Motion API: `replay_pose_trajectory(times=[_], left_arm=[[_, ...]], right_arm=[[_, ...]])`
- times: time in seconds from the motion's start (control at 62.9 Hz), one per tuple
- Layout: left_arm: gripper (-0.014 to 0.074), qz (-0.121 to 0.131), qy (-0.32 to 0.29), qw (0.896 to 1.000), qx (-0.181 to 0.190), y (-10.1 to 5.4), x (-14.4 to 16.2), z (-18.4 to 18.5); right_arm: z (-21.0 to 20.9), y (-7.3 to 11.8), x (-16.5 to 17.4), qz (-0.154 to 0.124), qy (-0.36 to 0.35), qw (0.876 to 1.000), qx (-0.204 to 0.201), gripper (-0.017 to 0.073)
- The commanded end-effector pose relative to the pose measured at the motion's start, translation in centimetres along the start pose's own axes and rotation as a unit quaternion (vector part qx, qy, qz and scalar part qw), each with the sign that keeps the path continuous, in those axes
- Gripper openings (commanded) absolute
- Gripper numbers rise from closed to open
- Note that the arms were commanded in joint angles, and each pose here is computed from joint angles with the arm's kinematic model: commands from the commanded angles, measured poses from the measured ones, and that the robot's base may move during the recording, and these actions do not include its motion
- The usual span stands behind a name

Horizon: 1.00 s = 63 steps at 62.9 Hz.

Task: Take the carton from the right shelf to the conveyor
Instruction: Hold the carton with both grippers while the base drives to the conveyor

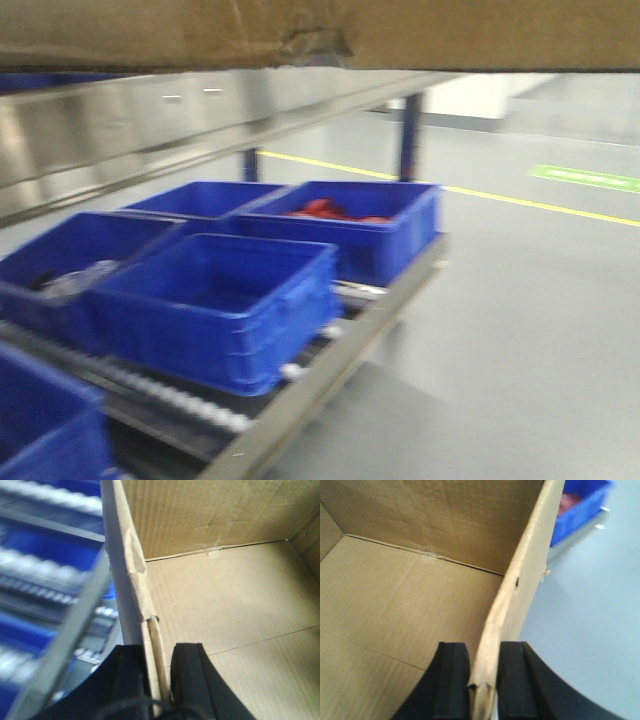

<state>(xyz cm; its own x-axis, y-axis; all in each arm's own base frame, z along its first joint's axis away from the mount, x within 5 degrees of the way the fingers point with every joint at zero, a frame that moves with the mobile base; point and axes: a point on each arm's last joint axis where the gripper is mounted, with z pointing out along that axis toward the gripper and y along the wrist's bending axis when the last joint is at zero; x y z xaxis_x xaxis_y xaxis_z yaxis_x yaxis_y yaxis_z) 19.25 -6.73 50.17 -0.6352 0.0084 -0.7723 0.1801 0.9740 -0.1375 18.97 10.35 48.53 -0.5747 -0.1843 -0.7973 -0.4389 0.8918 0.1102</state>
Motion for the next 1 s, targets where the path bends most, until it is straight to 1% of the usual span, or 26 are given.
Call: replay_pose_trajectory(times=[0.0,0.573,0.986], left_arm=[[-0.0007,0.009,-0.025,1.000,0.007,-0.16,-0.34,-0.52],[-0.0007,0.009,-0.025,1.000,0.007,-0.16,-0.34,-0.52],[-0.0007,0.014,-0.029,0.999,-0.008,0.10,-0.40,-0.53]], right_arm=[[-0.69,0.18,-0.28,-0.013,-0.023,1.000,-0.008,-0.0066],[-0.69,0.18,-0.28,-0.013,-0.023,1.000,-0.008,-0.0066],[-0.69,0.18,-0.28,-0.013,-0.023,1.000,-0.008,-0.0066]])
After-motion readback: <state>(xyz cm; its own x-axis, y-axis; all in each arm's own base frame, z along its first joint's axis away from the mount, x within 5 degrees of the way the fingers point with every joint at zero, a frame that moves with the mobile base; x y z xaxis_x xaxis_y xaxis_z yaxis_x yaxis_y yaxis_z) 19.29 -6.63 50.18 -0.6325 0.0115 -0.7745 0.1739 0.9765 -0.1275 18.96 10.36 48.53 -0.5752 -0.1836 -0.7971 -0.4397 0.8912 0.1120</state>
